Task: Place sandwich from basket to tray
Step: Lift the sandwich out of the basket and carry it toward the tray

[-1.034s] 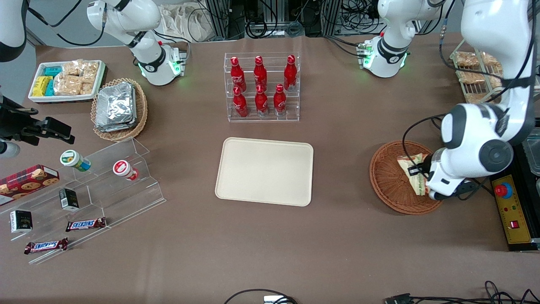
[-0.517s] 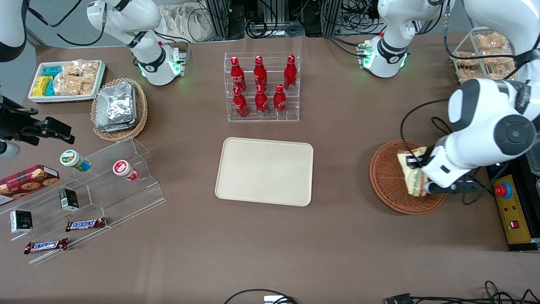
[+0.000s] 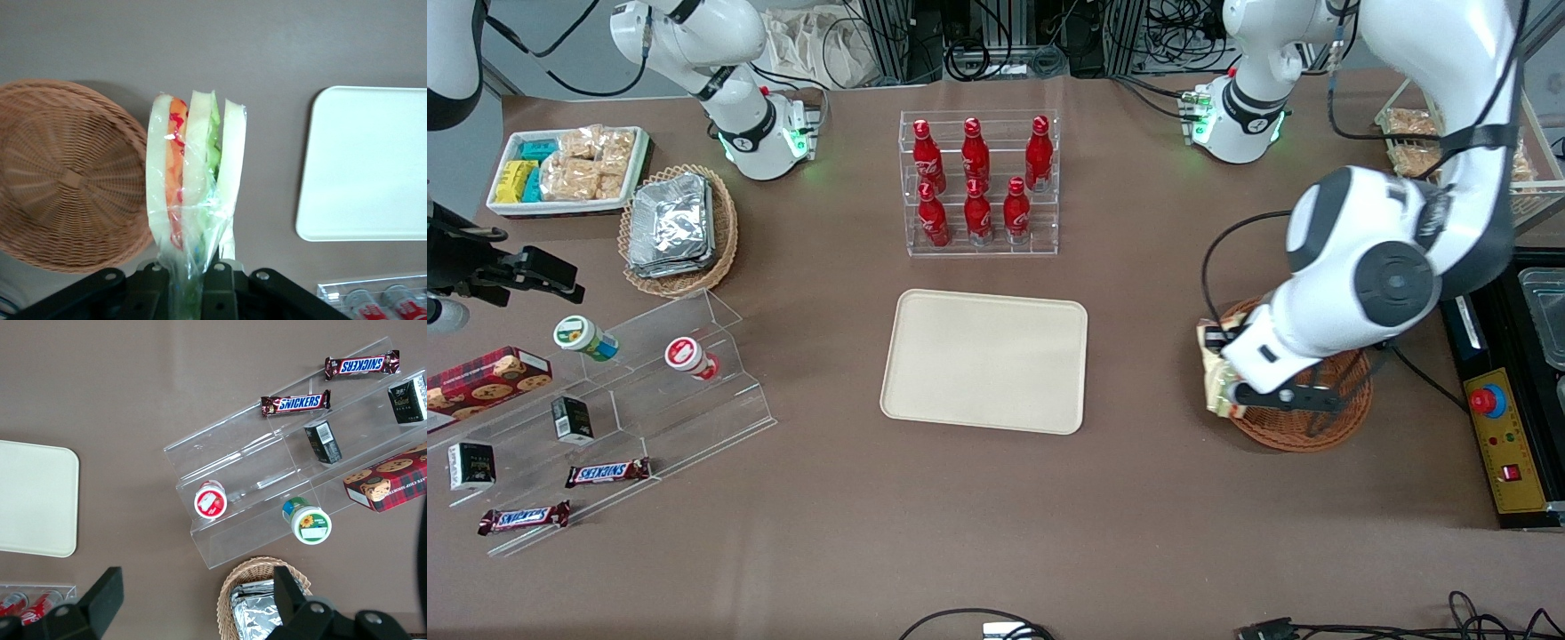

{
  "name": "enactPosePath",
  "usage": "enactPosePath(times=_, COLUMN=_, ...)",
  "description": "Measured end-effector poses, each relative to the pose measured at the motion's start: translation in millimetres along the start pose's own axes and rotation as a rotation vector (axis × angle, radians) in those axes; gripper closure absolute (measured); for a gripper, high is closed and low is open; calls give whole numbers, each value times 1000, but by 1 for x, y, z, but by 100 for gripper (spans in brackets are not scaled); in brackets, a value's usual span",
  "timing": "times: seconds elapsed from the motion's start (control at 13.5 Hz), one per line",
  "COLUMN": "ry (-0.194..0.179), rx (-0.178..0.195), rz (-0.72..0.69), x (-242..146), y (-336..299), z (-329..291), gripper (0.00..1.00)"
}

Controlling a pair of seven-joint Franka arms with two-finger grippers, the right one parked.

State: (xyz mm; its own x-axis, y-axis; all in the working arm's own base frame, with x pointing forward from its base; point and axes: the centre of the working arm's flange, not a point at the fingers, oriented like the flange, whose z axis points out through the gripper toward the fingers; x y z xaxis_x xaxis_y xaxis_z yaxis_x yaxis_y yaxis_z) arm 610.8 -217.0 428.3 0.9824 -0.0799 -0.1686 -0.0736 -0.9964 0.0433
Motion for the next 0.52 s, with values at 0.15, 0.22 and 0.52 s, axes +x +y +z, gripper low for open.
enactPosePath(times=0.15, ry=-14, rx=4, rz=-11, x=0, y=41, z=15, gripper=83)
enactPosePath(times=0.22, ry=-19, rx=4, rz=-11, x=0, y=59, z=22, gripper=83)
enactPosePath(times=0.52, ry=-21, rx=0, rz=32, x=7, y=117, z=65, gripper=82)
